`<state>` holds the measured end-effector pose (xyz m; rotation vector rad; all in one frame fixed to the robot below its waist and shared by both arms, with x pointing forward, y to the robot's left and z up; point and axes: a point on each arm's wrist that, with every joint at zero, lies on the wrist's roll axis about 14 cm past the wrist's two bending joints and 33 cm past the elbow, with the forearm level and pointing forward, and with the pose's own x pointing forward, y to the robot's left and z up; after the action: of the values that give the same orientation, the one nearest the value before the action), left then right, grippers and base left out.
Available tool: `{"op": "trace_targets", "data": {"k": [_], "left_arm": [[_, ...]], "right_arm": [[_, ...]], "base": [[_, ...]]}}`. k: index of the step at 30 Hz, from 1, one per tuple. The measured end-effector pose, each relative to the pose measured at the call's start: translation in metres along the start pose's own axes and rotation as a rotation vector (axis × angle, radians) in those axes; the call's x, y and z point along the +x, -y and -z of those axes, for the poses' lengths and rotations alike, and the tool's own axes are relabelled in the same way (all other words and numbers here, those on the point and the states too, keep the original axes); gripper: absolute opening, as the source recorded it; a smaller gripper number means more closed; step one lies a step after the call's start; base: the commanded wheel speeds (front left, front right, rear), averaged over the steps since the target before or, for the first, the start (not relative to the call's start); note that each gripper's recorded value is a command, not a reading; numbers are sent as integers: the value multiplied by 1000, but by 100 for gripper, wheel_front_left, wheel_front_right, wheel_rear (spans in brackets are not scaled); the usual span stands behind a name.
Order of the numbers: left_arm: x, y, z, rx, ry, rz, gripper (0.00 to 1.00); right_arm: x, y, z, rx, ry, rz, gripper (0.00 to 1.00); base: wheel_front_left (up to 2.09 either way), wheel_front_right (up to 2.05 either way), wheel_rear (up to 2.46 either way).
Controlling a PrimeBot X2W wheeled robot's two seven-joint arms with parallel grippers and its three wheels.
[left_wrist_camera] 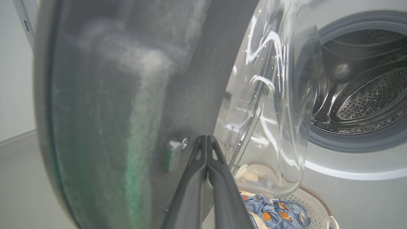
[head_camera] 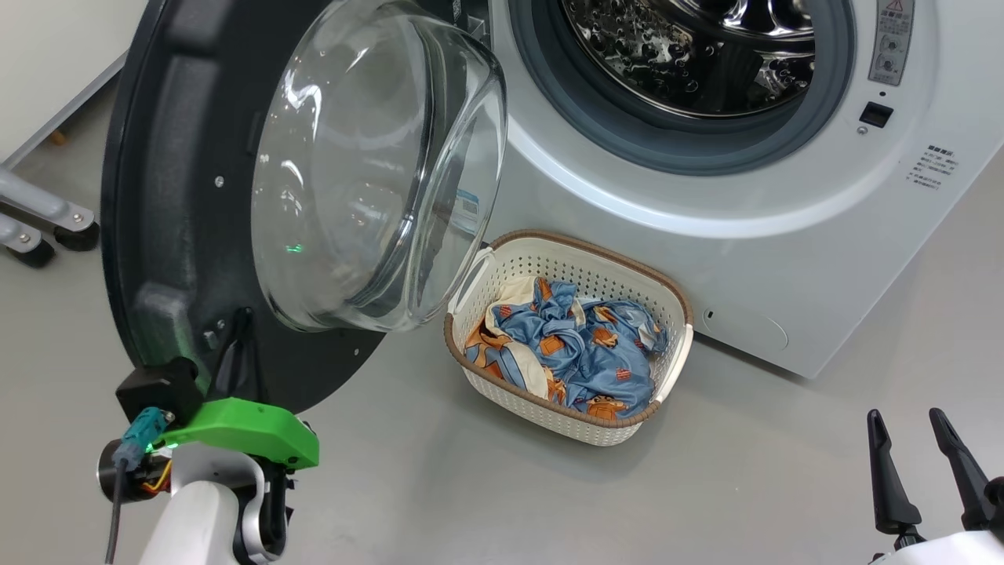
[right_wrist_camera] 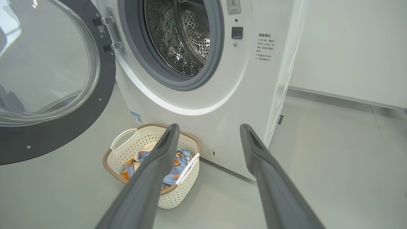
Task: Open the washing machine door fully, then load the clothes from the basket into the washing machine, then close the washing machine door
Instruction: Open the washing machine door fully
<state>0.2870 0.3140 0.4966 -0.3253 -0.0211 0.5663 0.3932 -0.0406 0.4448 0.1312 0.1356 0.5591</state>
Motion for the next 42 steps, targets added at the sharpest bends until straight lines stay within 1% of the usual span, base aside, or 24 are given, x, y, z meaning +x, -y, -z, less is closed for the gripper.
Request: {"op": "trace_targets", "data": {"k": [9, 12, 18, 24, 34, 42], "left_arm": [[21, -38, -13, -15, 50, -133, 0], [29, -45, -17, -19, 66, -162, 0], [48, -50, -19, -10, 69, -195, 0], [66, -52, -16, 20, 52, -218, 0], [88, -53, -15, 32, 51, -249, 0], [99, -57, -15, 74, 37, -270, 0]], "right_arm": [[-5, 8, 3, -2, -9, 20, 100], [-7, 13, 5, -2, -12, 32, 100], [-10, 23, 10, 0, -27, 53, 100], [-13, 33, 17, 0, -47, 70, 100], [-13, 44, 22, 9, -54, 99, 100], [-15, 48, 25, 19, -60, 114, 100]], "base": [[0, 0, 0], [0, 0, 0], [0, 0, 0], [0, 0, 0], [0, 0, 0], [0, 0, 0]]}}
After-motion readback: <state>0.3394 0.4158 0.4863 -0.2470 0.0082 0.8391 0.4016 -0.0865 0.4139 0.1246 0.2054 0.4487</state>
